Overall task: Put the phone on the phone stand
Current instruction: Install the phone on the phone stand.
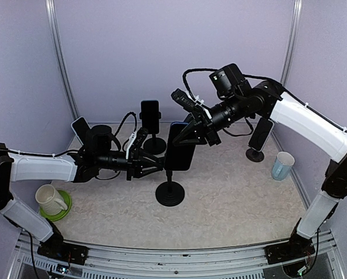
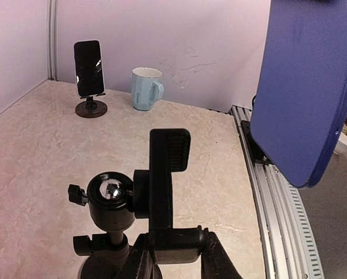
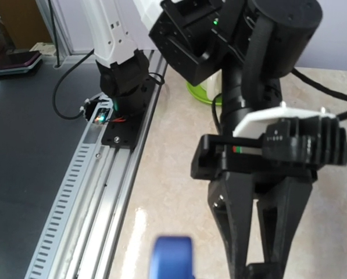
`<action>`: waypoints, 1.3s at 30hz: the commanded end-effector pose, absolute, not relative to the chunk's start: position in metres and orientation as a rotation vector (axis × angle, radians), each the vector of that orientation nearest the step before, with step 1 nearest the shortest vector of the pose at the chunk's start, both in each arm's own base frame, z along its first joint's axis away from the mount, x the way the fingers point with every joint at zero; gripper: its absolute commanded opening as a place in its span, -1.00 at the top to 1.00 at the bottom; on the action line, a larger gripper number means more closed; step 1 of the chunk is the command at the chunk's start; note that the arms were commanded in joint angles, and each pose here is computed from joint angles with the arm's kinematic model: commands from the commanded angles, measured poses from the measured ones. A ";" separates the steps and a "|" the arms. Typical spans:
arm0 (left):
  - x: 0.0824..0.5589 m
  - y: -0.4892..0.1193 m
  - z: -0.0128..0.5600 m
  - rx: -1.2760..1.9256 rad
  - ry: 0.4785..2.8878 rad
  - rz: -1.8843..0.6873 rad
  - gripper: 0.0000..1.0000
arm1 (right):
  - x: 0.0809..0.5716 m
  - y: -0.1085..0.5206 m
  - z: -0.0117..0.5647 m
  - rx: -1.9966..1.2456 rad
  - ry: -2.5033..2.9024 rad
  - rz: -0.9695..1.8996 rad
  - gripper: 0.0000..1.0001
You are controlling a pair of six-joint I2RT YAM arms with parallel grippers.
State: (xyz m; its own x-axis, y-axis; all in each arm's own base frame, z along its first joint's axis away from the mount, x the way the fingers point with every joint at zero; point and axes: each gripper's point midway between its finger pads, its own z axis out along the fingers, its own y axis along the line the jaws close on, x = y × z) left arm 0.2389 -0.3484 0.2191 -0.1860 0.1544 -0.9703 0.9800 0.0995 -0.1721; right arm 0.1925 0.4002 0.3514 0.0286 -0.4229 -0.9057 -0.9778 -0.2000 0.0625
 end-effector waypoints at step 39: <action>0.221 -0.353 0.251 1.246 1.488 -1.163 0.89 | 0.181 0.441 0.291 -2.119 1.033 1.104 1.00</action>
